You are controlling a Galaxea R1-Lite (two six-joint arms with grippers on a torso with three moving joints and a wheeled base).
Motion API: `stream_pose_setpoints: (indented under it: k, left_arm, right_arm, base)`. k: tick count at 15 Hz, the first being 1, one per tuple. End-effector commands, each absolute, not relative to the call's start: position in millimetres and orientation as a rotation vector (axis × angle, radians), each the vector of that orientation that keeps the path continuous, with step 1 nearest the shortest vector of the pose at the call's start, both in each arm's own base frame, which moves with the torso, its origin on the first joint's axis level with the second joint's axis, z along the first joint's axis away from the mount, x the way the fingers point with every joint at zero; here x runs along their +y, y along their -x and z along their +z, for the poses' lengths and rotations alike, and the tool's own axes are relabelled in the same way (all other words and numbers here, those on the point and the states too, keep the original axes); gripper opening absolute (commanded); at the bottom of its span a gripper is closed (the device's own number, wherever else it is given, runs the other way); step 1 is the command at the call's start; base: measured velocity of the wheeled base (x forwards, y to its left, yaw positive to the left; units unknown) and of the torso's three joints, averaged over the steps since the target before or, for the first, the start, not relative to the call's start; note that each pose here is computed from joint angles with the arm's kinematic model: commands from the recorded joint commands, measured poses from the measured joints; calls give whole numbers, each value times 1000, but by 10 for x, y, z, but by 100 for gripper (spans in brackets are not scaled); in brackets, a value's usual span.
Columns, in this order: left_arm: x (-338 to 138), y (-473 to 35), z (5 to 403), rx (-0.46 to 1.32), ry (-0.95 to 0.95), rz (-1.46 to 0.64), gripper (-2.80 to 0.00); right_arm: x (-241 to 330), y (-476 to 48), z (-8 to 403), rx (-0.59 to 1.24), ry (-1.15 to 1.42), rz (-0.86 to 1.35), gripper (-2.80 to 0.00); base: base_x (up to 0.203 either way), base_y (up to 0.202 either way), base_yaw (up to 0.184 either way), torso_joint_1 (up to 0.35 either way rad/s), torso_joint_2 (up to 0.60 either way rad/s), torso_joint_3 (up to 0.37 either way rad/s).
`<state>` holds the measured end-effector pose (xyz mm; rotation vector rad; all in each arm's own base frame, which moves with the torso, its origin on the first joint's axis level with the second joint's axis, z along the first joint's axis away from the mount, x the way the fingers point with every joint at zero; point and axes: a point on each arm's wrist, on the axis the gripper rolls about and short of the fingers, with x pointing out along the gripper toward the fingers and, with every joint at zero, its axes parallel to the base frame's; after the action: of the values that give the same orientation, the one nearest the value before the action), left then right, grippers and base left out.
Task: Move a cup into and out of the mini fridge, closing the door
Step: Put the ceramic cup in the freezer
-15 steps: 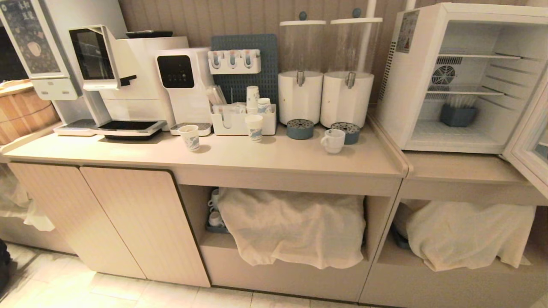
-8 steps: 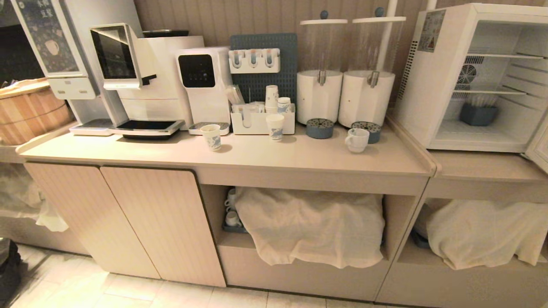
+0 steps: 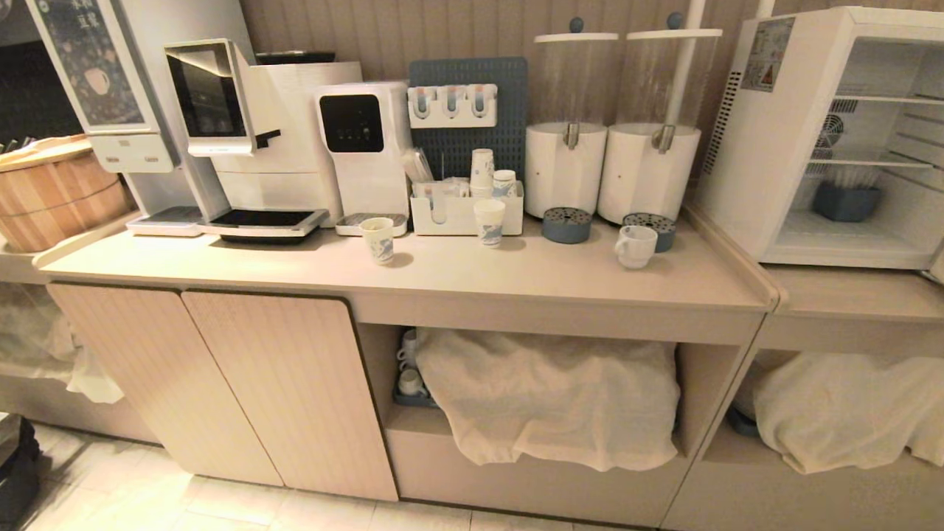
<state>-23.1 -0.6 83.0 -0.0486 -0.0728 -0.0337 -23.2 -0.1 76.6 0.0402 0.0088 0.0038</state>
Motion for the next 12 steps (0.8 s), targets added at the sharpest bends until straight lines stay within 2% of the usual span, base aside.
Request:
stream_pose_setpoints:
  k: [1, 12]
  left_arm:
    - [-6, 202, 720, -37, 50, -33, -280]
    - [-6, 202, 723, -40, 50, -33, -280]
  right_arm:
    - [-1, 232, 767, 9, -40, 4, -280]
    - [-1, 232, 767, 9, -40, 4, -280]
  base:
    - [190, 1, 1, -1, 7, 0]
    - [196, 0, 1, 3, 1, 2]
